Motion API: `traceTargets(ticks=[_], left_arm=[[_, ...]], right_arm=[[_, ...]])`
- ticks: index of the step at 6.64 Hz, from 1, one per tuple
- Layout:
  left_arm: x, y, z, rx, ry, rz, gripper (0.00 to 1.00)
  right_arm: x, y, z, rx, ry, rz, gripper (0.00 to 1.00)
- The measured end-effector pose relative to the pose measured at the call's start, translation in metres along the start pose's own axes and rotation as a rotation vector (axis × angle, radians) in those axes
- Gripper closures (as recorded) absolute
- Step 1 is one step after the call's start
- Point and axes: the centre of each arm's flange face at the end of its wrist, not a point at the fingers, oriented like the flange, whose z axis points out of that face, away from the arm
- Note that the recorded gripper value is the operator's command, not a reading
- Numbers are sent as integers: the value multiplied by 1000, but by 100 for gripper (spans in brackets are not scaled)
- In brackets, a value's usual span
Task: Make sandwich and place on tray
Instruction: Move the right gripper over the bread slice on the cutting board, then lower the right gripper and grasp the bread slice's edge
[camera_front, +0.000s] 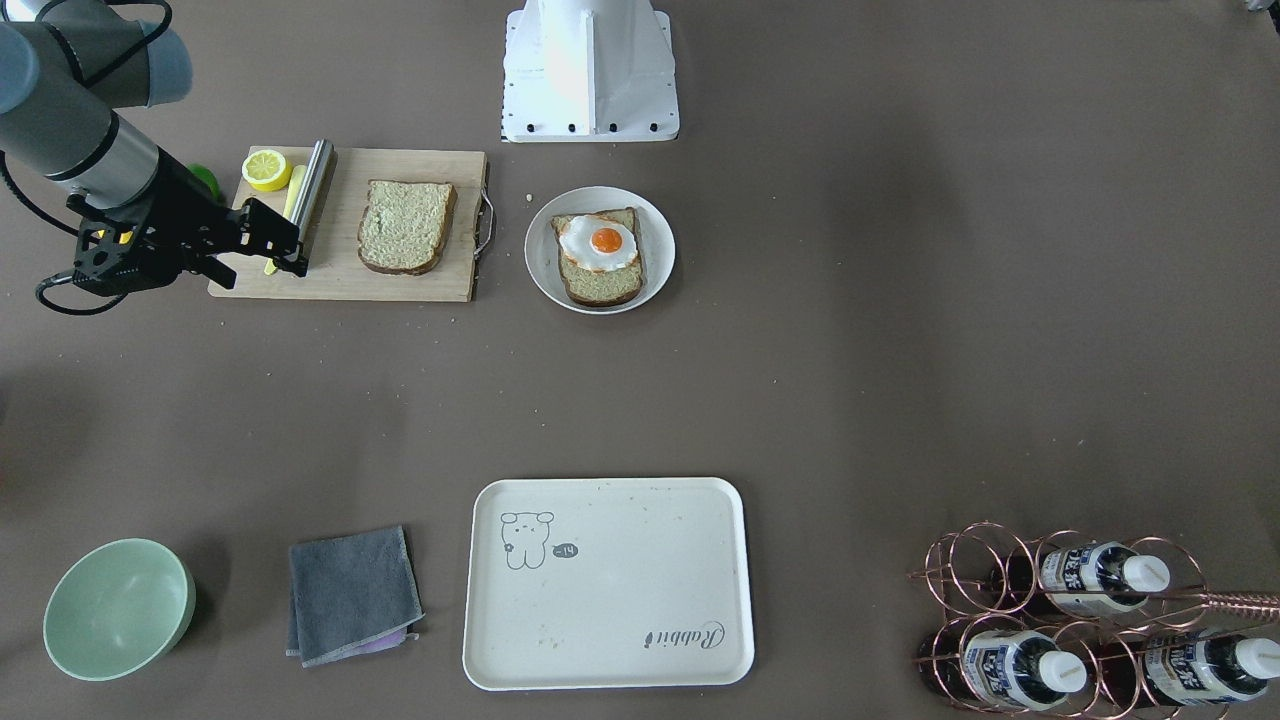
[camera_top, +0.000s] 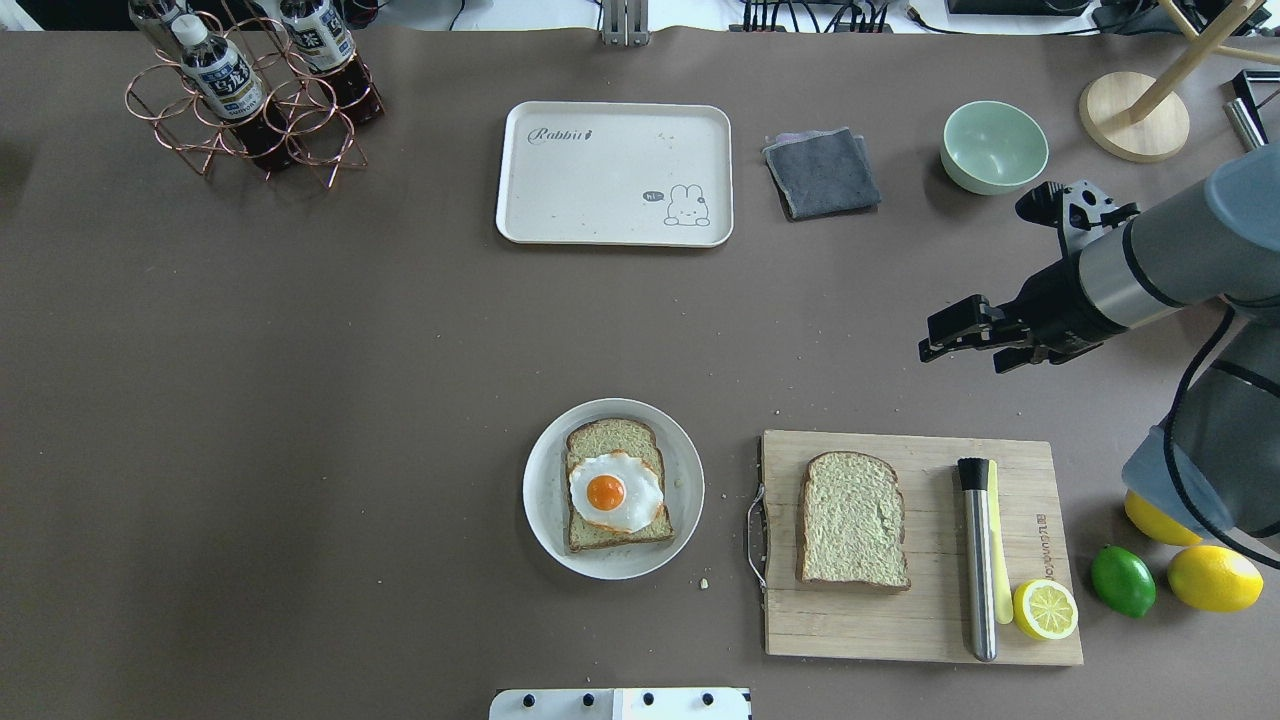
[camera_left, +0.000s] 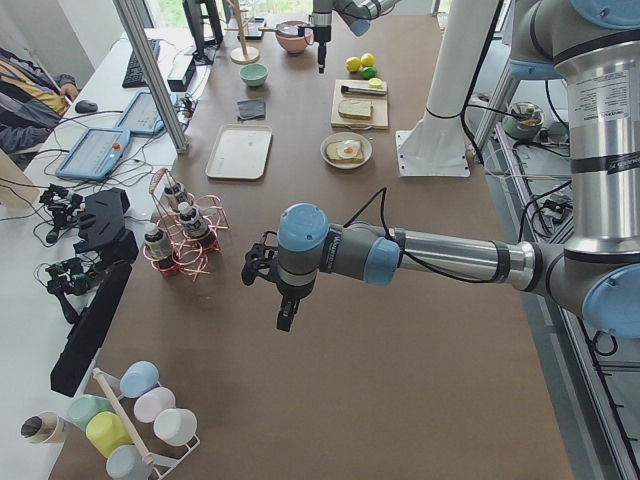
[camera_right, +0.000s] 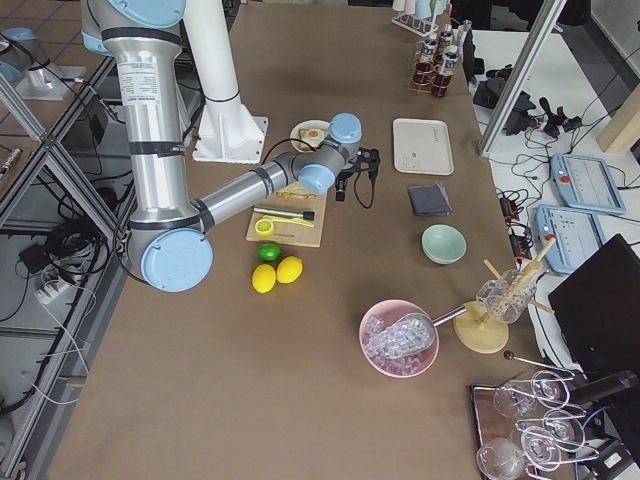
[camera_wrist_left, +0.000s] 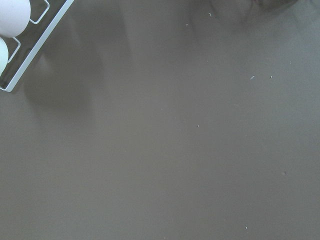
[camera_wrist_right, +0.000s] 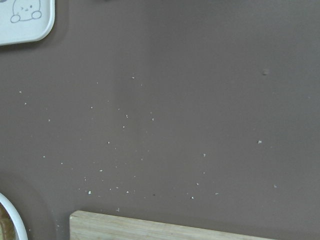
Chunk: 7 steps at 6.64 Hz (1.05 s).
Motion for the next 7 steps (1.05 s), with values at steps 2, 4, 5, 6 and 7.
traceTargets(ticks=[2,4,5,6,7], left_arm=[[1,-1,0,2,0,1,2],[2,-1,0,2,0,2,2],[2,-1,0,1,1,2,2],[2,-1,0,1,1,3,2],[1,1,0,0,1,2,2]], right_arm=[[-18,29,28,-12,-28,34,21],[-20,64,61,-27,-20,43,30],[-18,75,74,-28,-4,34,32],[-19,84,83,-35,2,24,36],[-20,90,88,-39,4,15,39]])
